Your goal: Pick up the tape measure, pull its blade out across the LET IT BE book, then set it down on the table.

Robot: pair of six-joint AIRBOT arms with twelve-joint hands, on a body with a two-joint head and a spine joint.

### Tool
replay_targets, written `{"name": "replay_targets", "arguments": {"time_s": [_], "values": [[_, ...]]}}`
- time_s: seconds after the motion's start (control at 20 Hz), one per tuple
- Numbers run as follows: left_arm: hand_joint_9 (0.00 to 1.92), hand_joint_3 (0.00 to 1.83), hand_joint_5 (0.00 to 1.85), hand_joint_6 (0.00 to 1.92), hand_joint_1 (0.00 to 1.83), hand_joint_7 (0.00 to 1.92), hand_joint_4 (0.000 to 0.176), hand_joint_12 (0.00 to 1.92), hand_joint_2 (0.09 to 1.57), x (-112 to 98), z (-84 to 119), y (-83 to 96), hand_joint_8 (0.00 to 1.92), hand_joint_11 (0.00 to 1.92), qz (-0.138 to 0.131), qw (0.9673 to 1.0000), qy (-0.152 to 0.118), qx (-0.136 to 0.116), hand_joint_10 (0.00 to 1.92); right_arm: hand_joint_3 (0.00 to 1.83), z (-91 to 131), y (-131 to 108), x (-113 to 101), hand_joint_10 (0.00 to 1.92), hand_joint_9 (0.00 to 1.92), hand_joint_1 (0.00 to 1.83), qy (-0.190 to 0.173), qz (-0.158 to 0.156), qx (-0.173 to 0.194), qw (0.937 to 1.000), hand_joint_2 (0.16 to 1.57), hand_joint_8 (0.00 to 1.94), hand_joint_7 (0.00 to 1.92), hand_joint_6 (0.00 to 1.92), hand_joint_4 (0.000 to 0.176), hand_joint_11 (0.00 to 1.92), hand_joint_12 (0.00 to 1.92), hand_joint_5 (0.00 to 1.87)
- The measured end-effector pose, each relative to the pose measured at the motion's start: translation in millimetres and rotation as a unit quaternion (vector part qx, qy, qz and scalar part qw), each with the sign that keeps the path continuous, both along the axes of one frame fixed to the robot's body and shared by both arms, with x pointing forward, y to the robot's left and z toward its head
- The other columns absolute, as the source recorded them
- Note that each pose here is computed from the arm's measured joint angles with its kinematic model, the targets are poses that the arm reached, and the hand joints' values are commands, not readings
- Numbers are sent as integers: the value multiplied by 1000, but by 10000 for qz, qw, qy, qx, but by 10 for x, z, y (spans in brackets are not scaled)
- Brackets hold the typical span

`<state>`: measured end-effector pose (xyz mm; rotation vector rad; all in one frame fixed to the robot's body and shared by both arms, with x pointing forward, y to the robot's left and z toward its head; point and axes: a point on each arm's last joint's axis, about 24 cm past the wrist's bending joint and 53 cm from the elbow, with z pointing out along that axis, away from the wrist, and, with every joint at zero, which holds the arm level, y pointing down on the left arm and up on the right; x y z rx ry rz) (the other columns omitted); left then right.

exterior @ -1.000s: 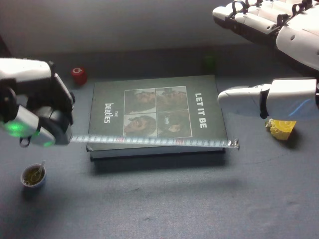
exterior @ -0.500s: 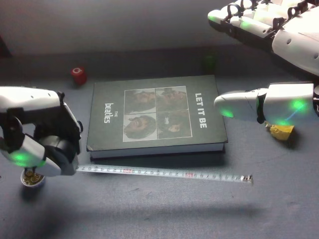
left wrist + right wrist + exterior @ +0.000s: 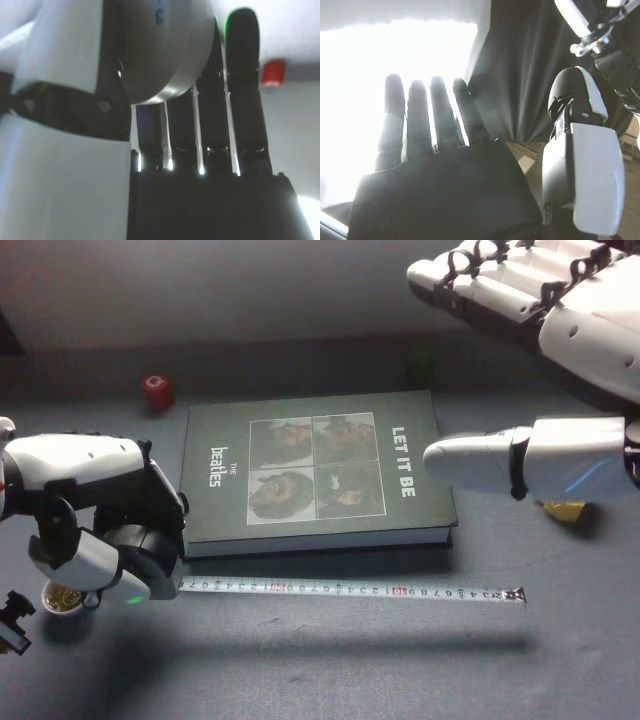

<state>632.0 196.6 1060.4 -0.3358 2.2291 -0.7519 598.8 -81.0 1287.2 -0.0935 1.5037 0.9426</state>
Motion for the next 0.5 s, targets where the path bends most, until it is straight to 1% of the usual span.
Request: {"name": "replay_targets", "arguments": {"time_s": [0.1, 0.3, 0.5], "values": [[897, 0, 1058, 695, 1384, 1096, 0, 1154, 1081, -5, -14, 12, 859, 757, -31, 10000, -26, 65, 1210, 5, 0, 25, -24, 1, 23, 89, 4, 34, 3, 10000, 1071, 0, 42, 0, 0, 0, 520, 0], [897, 0, 1056, 684, 1383, 1092, 0, 1148, 1082, 5, -7, 21, 870, 763, -71, 9998, -87, 140, 1216, 6, 1, 25, -25, 3, 33, 86, -6, 36, -6, 10000, 1084, 0, 42, 1, 0, 0, 559, 5], [885, 0, 1075, 667, 1382, 1085, 0, 1144, 1083, 27, 6, 42, 886, 751, -26, 9999, -113, 126, 1221, 2, -55, 26, -29, 4, 40, 85, 48, 44, -60, 10000, 1078, 2, 47, 2, 0, 0, 567, 8]]}}
